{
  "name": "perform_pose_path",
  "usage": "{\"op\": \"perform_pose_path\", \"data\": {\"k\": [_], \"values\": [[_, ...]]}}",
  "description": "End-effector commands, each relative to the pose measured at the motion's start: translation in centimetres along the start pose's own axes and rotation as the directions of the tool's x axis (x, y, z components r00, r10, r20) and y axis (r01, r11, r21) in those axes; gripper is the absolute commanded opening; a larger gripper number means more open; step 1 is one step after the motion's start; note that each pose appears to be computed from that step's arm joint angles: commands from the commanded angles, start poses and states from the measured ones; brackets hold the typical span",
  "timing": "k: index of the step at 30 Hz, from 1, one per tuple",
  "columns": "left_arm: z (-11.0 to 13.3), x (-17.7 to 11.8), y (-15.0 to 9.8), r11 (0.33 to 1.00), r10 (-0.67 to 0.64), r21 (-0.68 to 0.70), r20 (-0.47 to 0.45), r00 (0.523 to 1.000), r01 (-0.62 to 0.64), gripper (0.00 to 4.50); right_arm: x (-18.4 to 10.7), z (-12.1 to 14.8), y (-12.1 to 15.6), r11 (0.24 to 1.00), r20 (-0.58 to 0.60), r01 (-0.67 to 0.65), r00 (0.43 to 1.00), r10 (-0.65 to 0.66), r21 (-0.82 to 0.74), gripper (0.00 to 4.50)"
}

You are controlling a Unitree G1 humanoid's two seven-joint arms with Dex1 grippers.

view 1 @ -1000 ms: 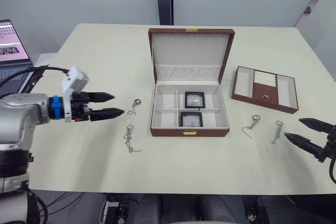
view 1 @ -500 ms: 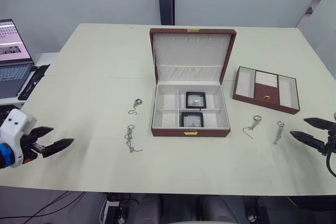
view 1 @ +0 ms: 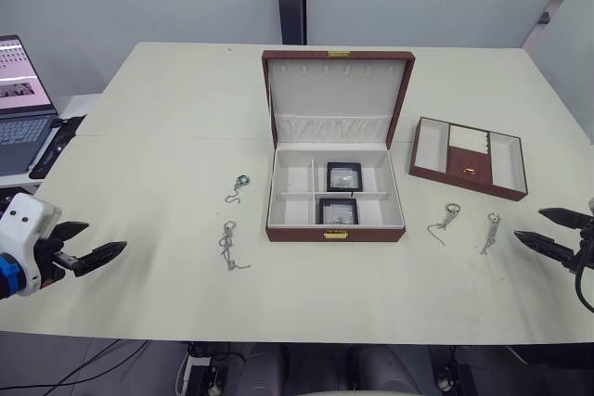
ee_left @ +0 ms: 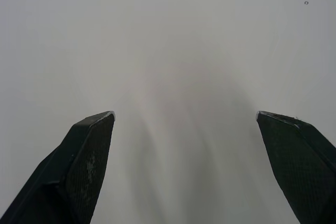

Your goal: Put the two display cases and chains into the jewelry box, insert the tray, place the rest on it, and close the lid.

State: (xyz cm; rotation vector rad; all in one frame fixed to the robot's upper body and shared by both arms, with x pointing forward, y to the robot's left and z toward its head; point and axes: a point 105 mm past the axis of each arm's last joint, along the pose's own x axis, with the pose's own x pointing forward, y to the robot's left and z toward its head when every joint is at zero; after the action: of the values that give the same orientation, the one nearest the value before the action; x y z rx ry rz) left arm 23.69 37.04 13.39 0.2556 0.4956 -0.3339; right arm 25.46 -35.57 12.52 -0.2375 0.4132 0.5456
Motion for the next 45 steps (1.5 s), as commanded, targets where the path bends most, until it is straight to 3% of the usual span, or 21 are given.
{"op": "perform_pose_path", "data": {"k": [1,7,12,17,23,28,33,42,45], "values": [[1.4,-0.3,0.1,0.999,0.006,0.036,0.035,0.999,-0.008,4.49,-0.4,0.8,-0.1,0.999,0.023,0.007,1.0,-0.006,-0.032,4.5],[1.9,-0.2,-0.1,0.999,0.013,0.037,0.061,0.998,-0.015,4.49,-0.1,1.8,0.8,0.999,0.065,-0.034,0.997,0.036,-0.031,4.5],[3.9,0.4,-2.1,0.999,-0.009,0.035,0.187,0.982,0.003,4.49,1.3,5.0,4.6,0.98,0.161,-0.192,0.967,0.199,-0.06,4.5],[4.8,1.5,-5.4,1.0,-0.029,0.017,0.284,0.958,0.025,4.49,2.6,8.9,9.6,0.921,0.215,-0.355,0.898,0.384,-0.163,4.5],[4.5,3.9,-9.9,0.996,0.037,-0.094,0.379,0.925,-0.001,4.49,4.1,12.1,14.8,0.819,0.22,-0.494,0.799,0.56,-0.293,4.5],[4.0,5.8,-13.8,0.983,0.081,-0.182,0.377,0.923,-0.012,4.49,4.5,13.2,15.8,0.791,0.216,-0.512,0.776,0.593,-0.334,4.5],[2.4,7.0,-15.6,0.971,0.161,-0.219,0.318,0.934,-0.093,4.49,4.8,13.2,16.4,0.773,0.199,-0.533,0.763,0.615,-0.344,4.5],[1.3,8.6,-17.2,0.962,0.205,-0.231,0.275,0.939,-0.142,4.49,5.1,13.6,17.0,0.758,0.195,-0.548,0.749,0.633,-0.355,4.5],[0.8,8.8,-16.3,0.949,0.257,-0.243,0.239,0.936,-0.199,4.49,5.1,13.6,17.1,0.756,0.194,-0.549,0.748,0.635,-0.356,4.5]]}}
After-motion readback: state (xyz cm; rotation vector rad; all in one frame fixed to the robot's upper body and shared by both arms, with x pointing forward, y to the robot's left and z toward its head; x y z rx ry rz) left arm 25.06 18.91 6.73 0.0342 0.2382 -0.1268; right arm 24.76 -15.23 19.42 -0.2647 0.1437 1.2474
